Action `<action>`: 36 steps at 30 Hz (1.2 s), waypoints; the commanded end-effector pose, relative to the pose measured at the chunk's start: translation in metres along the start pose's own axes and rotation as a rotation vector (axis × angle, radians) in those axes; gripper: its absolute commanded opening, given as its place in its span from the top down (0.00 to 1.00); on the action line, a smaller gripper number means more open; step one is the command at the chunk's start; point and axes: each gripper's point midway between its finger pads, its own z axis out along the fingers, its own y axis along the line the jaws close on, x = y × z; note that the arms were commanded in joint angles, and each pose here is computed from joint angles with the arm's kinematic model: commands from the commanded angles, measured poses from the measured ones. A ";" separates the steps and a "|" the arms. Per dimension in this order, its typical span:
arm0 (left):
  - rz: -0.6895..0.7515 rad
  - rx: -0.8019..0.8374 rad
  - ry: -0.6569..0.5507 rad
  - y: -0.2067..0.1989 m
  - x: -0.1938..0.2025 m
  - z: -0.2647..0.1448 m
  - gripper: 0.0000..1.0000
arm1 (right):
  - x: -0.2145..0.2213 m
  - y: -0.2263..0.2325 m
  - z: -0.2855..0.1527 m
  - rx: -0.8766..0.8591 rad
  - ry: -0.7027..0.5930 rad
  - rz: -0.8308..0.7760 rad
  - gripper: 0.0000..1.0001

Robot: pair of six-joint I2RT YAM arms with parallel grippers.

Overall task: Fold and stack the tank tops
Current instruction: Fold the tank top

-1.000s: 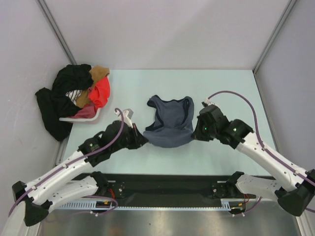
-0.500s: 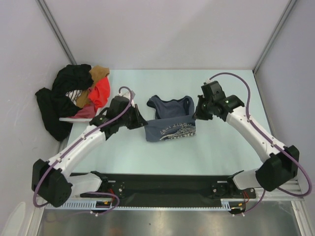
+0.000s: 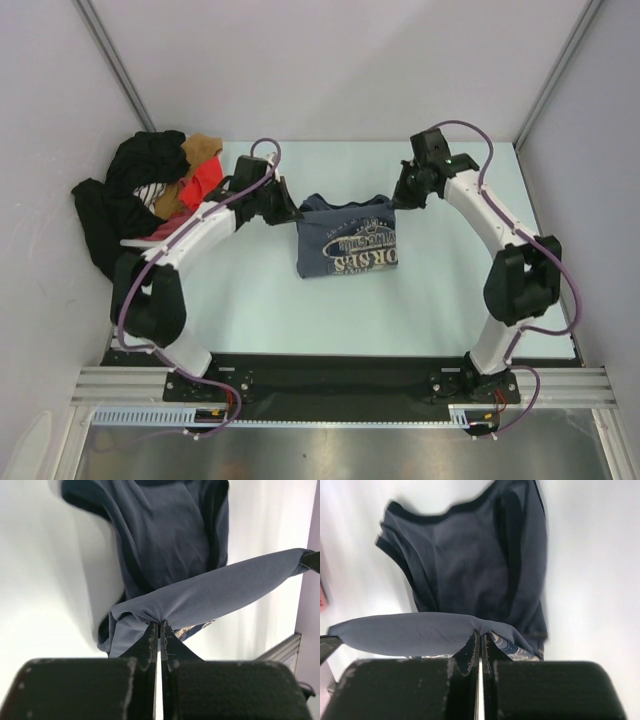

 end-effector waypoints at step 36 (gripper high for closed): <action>0.066 -0.006 -0.215 0.002 -0.121 0.034 0.11 | -0.105 -0.011 0.066 -0.155 -0.212 0.030 0.45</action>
